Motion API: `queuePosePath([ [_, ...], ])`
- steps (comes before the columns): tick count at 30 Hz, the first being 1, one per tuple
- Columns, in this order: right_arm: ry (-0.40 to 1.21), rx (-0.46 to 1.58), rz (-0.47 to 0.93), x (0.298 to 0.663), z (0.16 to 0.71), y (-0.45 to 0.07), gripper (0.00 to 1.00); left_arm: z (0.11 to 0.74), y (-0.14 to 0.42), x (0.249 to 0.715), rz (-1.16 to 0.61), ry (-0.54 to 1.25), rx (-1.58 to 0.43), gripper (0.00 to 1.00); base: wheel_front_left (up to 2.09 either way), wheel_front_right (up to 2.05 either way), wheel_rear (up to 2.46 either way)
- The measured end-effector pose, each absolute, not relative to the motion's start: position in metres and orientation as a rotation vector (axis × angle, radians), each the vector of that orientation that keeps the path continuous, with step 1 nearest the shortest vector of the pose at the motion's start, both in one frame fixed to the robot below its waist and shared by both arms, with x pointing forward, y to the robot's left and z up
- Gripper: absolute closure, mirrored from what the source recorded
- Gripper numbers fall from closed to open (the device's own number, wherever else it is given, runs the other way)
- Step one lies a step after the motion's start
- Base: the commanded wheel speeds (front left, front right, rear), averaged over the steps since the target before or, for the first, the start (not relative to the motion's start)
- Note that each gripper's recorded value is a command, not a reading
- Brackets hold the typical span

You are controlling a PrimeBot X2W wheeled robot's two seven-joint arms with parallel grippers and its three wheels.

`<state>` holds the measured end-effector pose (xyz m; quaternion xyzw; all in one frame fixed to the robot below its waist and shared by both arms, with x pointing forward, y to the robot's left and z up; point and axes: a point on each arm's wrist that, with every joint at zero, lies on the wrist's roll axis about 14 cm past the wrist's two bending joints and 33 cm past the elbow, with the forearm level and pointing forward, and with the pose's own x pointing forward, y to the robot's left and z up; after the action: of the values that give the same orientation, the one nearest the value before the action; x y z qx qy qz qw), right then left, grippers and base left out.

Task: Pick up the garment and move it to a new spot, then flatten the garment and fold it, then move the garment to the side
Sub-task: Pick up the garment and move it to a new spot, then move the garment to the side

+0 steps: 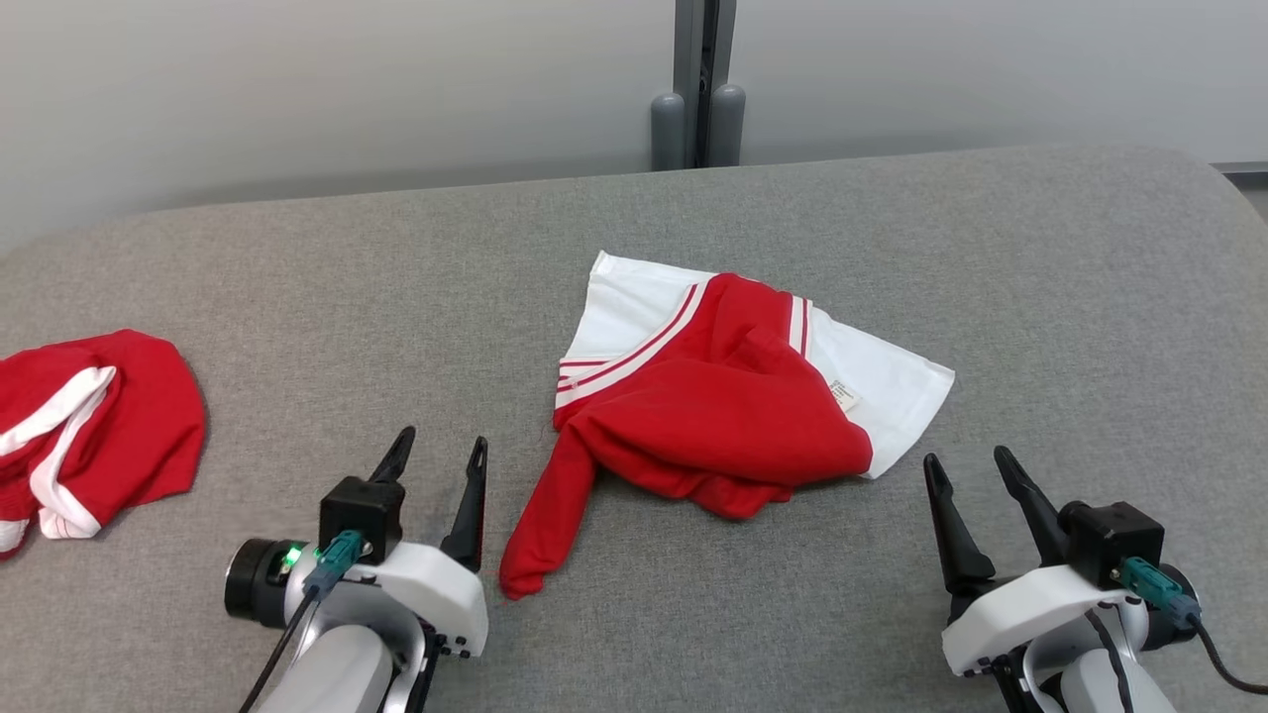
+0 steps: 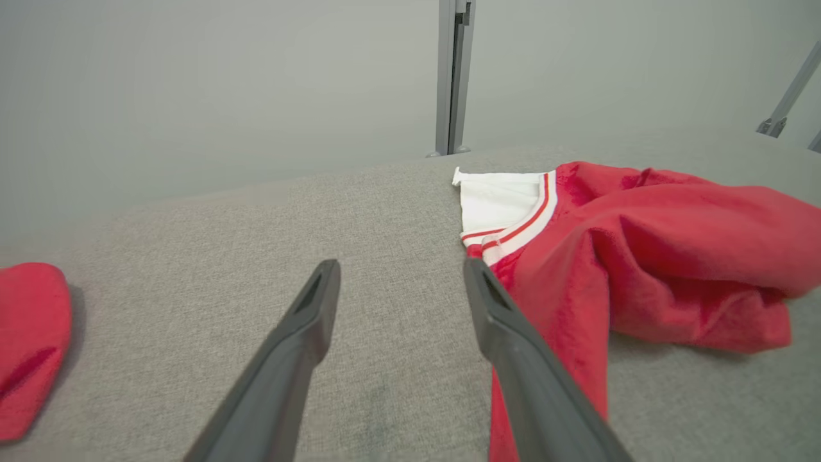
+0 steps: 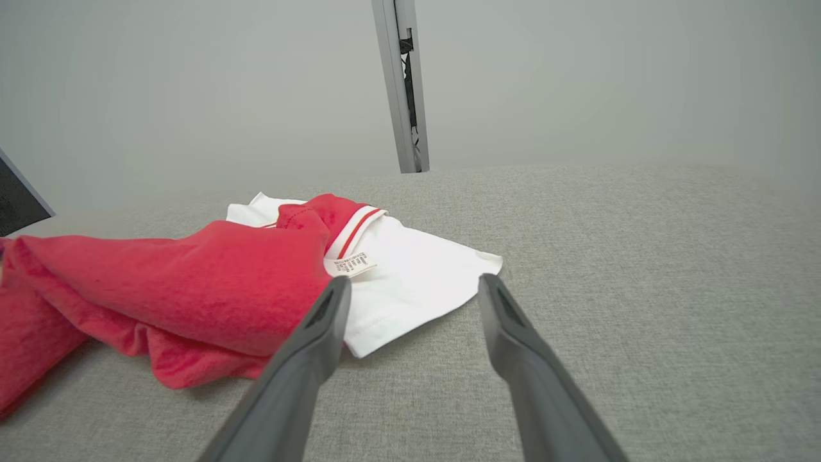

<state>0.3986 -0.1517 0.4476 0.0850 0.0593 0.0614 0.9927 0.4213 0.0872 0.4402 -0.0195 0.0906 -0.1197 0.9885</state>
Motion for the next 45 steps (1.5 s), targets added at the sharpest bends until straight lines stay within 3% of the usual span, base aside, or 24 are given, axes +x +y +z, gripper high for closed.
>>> queuePosePath([
  [15, 0.096, 0.148, 0.085, 0.377, 0.455, -0.166, 0.0, 0.432, 0.147, 0.374, -0.035, 0.172, -0.053, 0.0, 0.0, 0.0, 0.0],
  [28, 0.096, 0.143, 0.078, 0.362, 0.454, -0.168, 0.0, 0.42, 0.157, 0.345, -0.003, 0.205, -0.062, 0.0, 0.0, 0.0, 0.0],
  [45, 0.142, 0.129, 0.105, 0.379, 0.44, -0.16, 0.0, 0.409, 0.141, 0.354, -0.06, 0.236, -0.068, 0.0, 0.0, 0.0, 0.0],
])
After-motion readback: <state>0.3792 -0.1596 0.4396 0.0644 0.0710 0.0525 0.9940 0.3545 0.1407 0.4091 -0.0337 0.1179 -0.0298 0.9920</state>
